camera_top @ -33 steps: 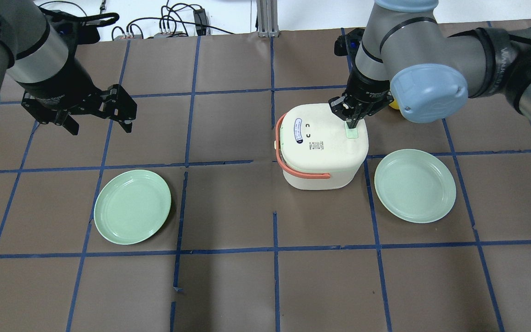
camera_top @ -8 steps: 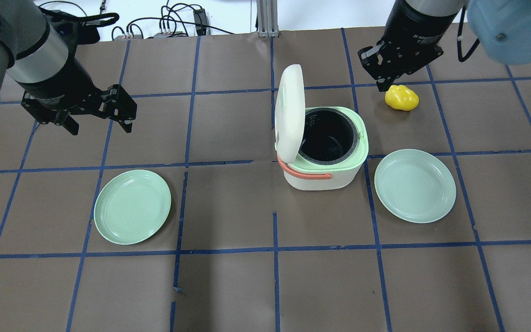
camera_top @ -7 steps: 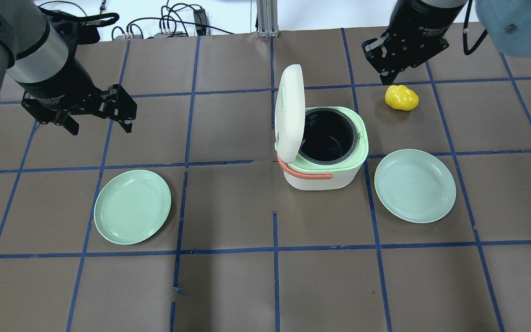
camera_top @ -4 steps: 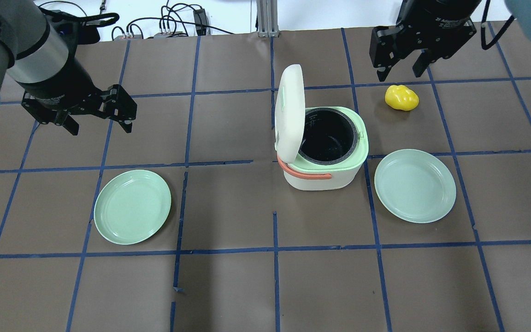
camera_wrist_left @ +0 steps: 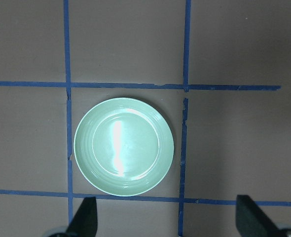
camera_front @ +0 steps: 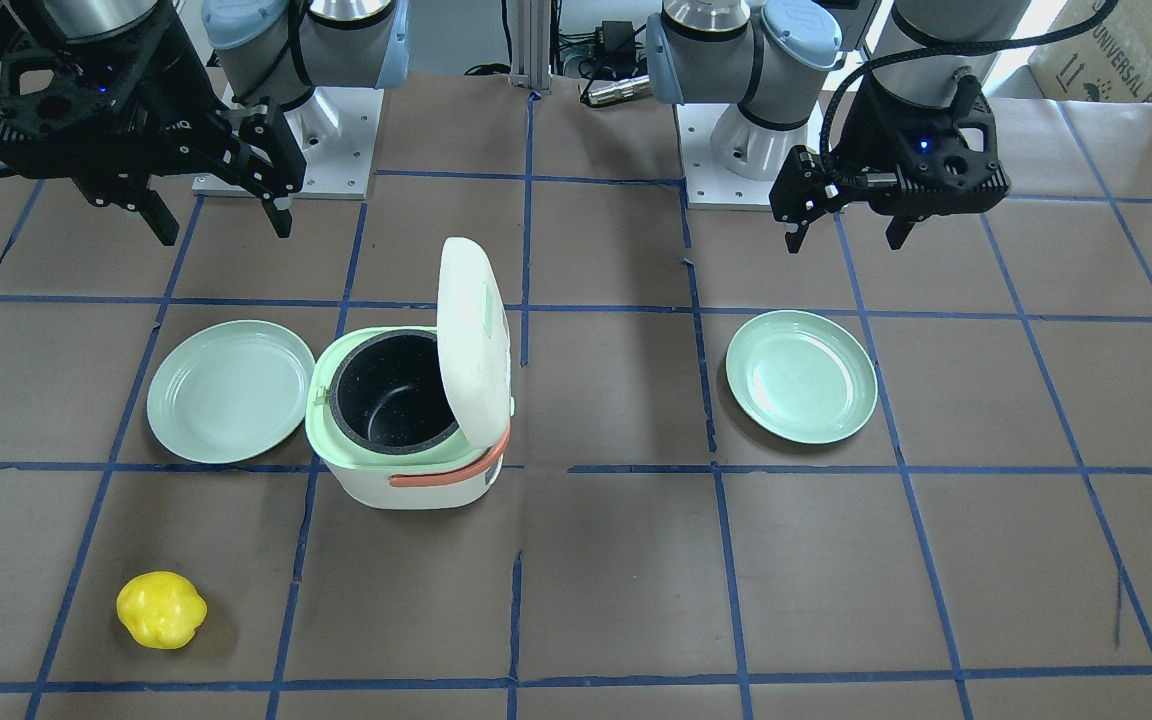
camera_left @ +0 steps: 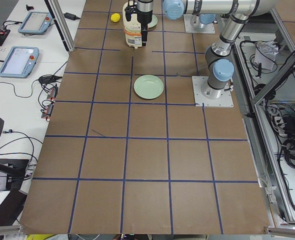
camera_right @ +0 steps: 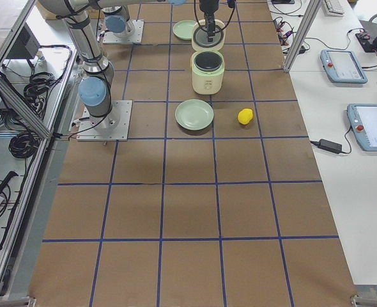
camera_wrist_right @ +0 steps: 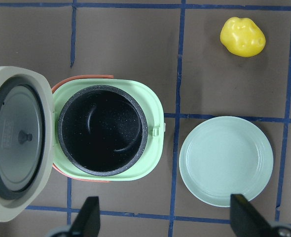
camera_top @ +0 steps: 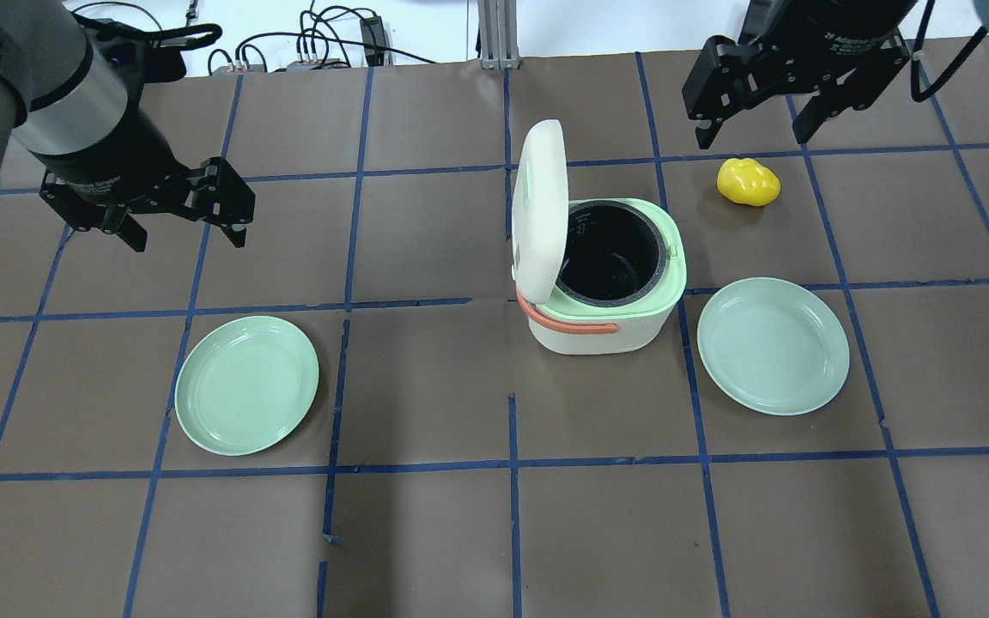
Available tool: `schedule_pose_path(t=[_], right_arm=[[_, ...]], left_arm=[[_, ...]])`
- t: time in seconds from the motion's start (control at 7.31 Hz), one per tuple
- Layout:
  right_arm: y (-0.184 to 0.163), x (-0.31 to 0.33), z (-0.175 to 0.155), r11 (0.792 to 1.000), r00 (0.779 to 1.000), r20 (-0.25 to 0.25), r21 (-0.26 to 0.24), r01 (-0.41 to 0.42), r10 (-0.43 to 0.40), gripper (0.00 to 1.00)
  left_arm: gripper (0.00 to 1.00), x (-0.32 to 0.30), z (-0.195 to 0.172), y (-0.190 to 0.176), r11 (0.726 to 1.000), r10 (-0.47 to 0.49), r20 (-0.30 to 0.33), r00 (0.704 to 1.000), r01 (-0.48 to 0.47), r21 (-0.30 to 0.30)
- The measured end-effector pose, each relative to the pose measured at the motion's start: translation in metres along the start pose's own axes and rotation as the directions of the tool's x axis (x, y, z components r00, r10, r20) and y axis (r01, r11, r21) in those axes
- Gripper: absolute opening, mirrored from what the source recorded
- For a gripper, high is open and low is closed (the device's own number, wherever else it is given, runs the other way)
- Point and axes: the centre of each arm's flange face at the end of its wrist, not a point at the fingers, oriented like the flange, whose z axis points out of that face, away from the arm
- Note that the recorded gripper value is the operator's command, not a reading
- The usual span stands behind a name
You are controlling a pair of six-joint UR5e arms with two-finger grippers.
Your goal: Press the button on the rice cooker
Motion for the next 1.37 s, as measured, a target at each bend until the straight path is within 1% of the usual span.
schedule_pose_path(t=[0.27,0.55,0.82,0.96,1.23,1.37], right_arm=[[-0.002,0.002,0.007,1.0,1.0,-0.004,-0.005,-0.013,0.013,0.99],[-0.012,0.008,0.022,1.0,1.0,-0.003,-0.012,-0.018,0.018,0.99],[-0.018,0.011,0.03,1.0,1.0,-0.007,-0.015,-0.021,0.021,1.0],[-0.018,0.011,0.03,1.0,1.0,-0.012,-0.007,-0.022,0.022,1.0],[-0.022,0.01,0.03,1.0,0.999,-0.032,0.026,-0.01,0.01,1.0],[-0.024,0.009,0.033,1.0,0.999,-0.036,0.03,-0.001,0.002,1.0]], left_arm=[[1.0,0.0,0.0,0.0,1.0,0.0,0.0,1.0,0.0,0.0],[1.0,0.0,0.0,0.0,1.0,0.0,0.0,1.0,0.0,0.0],[1.0,0.0,0.0,0.0,1.0,0.0,0.0,1.0,0.0,0.0],[1.0,0.0,0.0,0.0,1.0,0.0,0.0,1.0,0.0,-0.001],[1.0,0.0,0.0,0.0,1.0,0.0,0.0,1.0,0.0,0.0],[1.0,0.0,0.0,0.0,1.0,0.0,0.0,1.0,0.0,0.0]])
